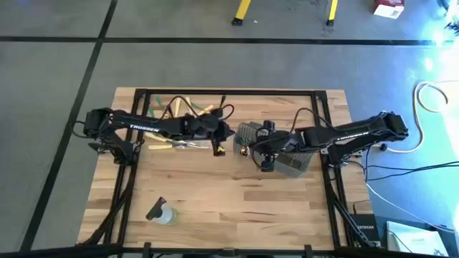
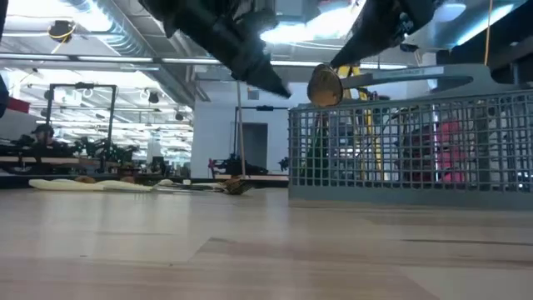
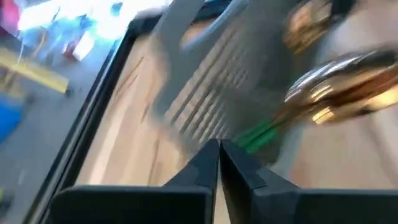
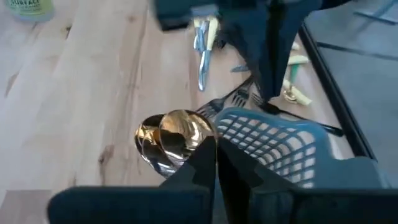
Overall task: Sort silverware
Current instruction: Put the gold spoon into the cutlery rack, then put the black fork into the cutlery rack
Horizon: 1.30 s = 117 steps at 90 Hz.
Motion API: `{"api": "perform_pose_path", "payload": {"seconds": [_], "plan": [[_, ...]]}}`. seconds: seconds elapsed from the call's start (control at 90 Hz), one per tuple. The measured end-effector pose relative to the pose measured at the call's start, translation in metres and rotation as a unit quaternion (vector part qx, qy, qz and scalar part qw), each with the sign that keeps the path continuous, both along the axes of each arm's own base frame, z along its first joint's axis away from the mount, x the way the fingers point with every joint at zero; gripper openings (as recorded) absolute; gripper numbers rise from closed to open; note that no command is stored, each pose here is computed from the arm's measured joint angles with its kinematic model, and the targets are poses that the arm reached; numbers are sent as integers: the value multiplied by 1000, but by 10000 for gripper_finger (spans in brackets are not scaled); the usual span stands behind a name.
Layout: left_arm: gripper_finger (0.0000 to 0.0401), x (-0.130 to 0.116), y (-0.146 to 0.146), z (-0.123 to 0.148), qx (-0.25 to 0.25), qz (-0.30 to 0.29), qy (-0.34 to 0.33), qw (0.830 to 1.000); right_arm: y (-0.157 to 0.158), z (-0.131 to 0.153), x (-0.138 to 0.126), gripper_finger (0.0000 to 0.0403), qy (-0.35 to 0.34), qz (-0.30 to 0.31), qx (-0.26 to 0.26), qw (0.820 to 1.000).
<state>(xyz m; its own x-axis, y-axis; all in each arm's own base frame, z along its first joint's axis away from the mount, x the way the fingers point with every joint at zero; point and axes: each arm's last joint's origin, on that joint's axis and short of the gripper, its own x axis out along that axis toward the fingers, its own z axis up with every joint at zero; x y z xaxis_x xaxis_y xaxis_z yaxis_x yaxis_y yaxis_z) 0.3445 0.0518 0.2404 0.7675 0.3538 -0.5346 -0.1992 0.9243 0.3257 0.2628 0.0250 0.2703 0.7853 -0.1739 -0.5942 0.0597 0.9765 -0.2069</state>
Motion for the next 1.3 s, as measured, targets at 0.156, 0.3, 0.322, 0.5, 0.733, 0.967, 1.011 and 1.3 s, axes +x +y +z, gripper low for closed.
{"api": "perform_pose_path", "payload": {"seconds": [0.156,0.3,0.322,0.5,0.733,0.967,1.011,1.3], "plan": [[0,-24,31,-19,-41,97,115,988,-1,10,-7,0,-22,-9,4,1000],[0,-32,48,-38,-83,21,178,980,-2,10,-9,0,-13,-10,4,1000],[0,-33,50,-41,-92,5,187,978,-2,9,-10,0,-11,-10,4,1000],[0,-29,52,-72,-93,-44,256,961,-2,6,-12,0,8,-10,12,1000],[0,-28,55,-89,-77,-45,298,950,-1,6,-12,0,12,-6,9,1000],[0,-27,57,-92,-43,-91,313,944,-1,5,-13,0,18,-7,11,1000],[0,-27,57,-92,-28,-104,321,941,-1,4,-14,0,23,-3,20,1000],[47,-20,48,-92,-2,-141,314,939,0,3,-14,0,29,18,40,999]]}}
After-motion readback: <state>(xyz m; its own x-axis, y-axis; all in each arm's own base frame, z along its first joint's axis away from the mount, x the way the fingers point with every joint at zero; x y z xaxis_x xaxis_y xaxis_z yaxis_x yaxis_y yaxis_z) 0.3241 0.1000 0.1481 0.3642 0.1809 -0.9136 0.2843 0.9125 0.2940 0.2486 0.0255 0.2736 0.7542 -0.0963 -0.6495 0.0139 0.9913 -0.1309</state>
